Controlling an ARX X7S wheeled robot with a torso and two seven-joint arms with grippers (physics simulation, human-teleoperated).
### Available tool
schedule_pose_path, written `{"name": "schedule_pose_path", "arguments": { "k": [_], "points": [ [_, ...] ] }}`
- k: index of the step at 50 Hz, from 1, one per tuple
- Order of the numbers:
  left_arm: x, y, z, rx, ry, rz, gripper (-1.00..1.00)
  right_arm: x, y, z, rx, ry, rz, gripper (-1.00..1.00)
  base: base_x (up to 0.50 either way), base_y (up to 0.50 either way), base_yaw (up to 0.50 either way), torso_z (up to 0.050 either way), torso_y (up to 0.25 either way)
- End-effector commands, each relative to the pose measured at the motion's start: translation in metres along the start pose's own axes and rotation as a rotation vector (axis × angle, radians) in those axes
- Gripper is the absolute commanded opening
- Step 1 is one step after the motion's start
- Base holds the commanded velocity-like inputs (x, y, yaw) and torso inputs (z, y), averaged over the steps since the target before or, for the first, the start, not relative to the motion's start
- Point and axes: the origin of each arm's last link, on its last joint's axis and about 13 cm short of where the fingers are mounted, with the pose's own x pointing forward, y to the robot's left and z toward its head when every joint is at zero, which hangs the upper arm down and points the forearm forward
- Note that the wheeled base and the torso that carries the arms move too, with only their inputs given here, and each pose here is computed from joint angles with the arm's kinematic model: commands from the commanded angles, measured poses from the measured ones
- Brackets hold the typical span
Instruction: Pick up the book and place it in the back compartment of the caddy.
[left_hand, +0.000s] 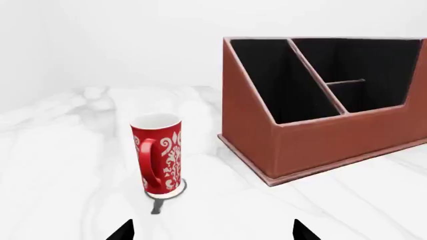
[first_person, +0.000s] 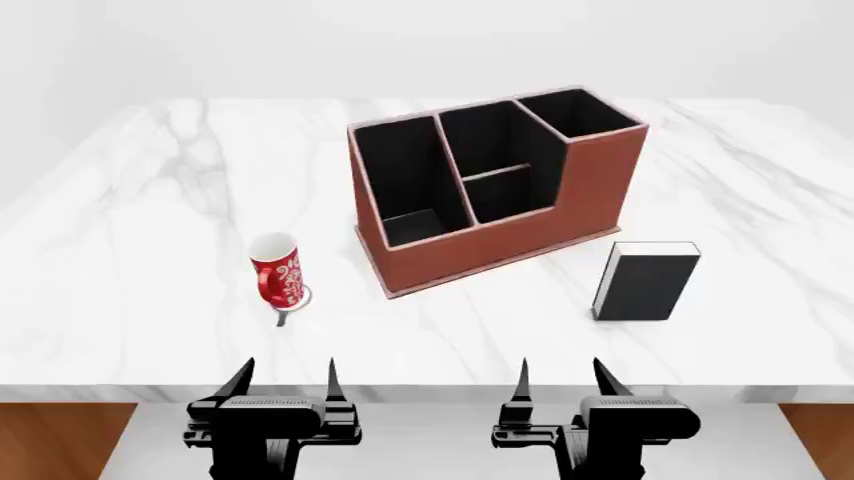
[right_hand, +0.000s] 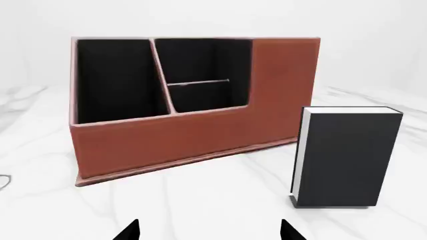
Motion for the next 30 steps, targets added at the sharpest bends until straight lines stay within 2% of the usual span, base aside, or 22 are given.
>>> {"name": "schedule_pose_path", "arguments": {
  "k": [1, 13, 16, 30],
  "points": [
    [0.0, 0.0003, -0.0002, -0.002, 0.002, 0.003, 1.0, 0.0005, -0.0004, 0.0002, 0.0, 0.001, -0.006, 1.0, 0.0, 0.0, 0.0, 0.0, 0.0],
    [-0.0009, -0.0001, -0.0002, 0.013, -0.002, -0.001, 1.0, -0.0002, 0.0005, 0.0015, 0.035, 0.018, 0.031, 1.0, 0.0, -0.02, 0.0, 0.0, 0.0],
    [-0.0011, 0.0014, 0.001, 0.018, -0.012, 0.007, 1.0, 0.0003, 0.0005, 0.0008, 0.013, 0.018, 0.027, 1.0, 0.0, -0.5, 0.0, 0.0, 0.0],
    [-0.0004, 0.0014, 0.0009, 0.024, -0.018, 0.01, 1.0, 0.0033, 0.0007, -0.0016, 0.024, 0.039, 0.032, 1.0, 0.0, -0.5, 0.0, 0.0, 0.0]
  ]
}}
